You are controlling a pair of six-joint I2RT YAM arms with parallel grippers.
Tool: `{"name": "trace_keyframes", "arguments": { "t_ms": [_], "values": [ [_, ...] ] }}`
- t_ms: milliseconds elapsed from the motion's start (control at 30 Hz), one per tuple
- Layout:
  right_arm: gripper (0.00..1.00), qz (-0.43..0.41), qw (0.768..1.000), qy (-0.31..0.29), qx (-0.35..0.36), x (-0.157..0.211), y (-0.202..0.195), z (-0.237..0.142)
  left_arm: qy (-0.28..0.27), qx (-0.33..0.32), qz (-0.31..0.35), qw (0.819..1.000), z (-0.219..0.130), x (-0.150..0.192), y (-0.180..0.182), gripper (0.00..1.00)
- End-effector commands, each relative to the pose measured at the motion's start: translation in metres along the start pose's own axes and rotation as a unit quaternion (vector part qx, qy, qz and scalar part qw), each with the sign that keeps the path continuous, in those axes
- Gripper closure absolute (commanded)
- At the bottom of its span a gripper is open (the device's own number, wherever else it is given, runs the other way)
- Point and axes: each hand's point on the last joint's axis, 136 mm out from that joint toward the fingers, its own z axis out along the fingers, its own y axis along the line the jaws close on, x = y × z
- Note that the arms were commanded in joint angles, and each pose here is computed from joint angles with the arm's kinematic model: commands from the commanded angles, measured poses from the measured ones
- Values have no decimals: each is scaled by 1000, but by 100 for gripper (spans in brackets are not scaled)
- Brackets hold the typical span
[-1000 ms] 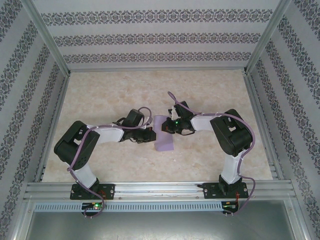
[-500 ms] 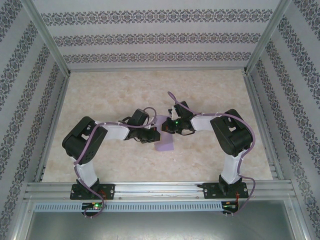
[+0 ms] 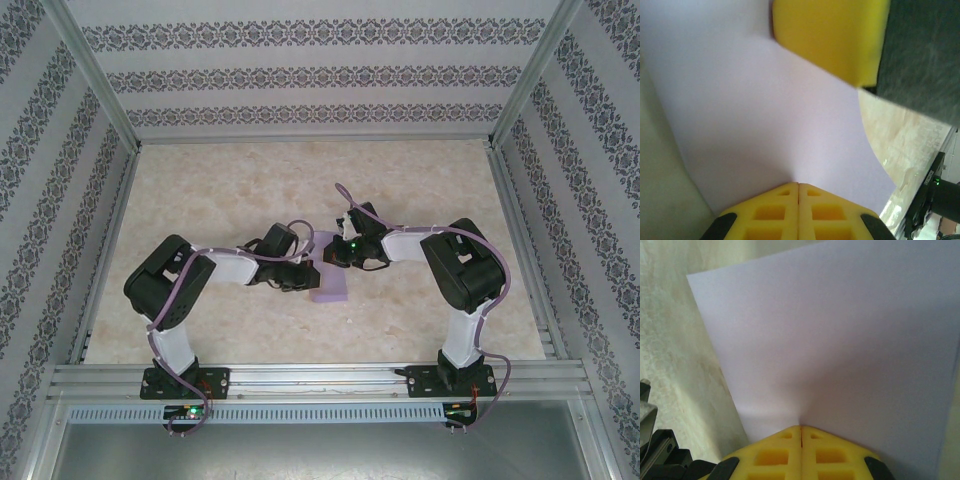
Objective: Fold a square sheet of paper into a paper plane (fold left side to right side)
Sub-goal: First fold the square sheet of paper in half at the center of the table.
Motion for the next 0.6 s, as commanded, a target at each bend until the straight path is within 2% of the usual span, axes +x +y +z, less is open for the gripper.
{"name": "trace_keyframes", "arguments": {
  "t_ms": [0,400,567],
  "values": [
    [100,31,995,25,95,23,-52,3,65,-42,-30,997,1,52,25,94],
    [100,29,994,28,98,26,-53,2,106,-67,-37,991,-12,95,33,94],
    [100,25,995,28,92,25,-50,2,102,-60,-30,992,-19,93,24,94]
  ]
}}
